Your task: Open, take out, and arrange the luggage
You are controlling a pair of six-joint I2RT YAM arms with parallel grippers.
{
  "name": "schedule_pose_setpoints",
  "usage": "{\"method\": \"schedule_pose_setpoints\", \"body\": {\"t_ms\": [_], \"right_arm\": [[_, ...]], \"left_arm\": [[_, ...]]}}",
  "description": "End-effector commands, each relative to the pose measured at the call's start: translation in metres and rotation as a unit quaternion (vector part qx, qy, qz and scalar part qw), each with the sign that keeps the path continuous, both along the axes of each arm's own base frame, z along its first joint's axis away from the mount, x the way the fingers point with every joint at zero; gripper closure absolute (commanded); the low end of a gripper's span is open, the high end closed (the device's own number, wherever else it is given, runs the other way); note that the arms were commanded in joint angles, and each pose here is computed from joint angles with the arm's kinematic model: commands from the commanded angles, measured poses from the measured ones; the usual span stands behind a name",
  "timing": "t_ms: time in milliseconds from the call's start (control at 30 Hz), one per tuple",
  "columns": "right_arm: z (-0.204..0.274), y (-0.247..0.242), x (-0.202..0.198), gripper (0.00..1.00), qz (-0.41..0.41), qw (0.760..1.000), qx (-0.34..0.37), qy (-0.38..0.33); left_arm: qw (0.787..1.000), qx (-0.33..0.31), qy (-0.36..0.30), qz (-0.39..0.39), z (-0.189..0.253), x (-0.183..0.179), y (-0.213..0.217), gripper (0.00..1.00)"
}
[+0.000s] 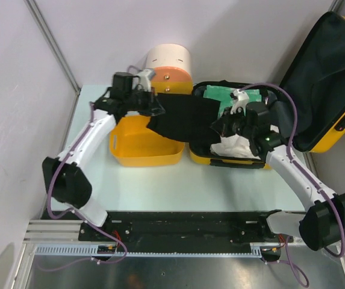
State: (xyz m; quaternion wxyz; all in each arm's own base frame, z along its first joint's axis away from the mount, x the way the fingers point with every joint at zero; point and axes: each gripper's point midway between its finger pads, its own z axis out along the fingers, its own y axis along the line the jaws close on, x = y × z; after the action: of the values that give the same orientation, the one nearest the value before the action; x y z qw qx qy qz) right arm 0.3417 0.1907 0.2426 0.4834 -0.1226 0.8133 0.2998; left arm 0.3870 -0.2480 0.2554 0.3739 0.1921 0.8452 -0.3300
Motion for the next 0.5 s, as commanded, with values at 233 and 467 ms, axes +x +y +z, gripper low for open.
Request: {"method": "schedule_pose_setpoints", "body": {"t_ms": [233, 467], "right_arm": [[0.02, 0.117, 0.03, 1.0, 0.052, 0.996, 0.04, -0.064], [-0.035, 0.185, 0.022, 1.0, 0.105, 0.994, 0.022, -0.021]], "left_arm": [[0.989, 0.065, -0.013, 0.131, -0.024, 0.0, 0.148, 1.0], [0.981, 0.126, 0.022, 0.147, -0.078, -0.008, 0.184, 1.0]]}}
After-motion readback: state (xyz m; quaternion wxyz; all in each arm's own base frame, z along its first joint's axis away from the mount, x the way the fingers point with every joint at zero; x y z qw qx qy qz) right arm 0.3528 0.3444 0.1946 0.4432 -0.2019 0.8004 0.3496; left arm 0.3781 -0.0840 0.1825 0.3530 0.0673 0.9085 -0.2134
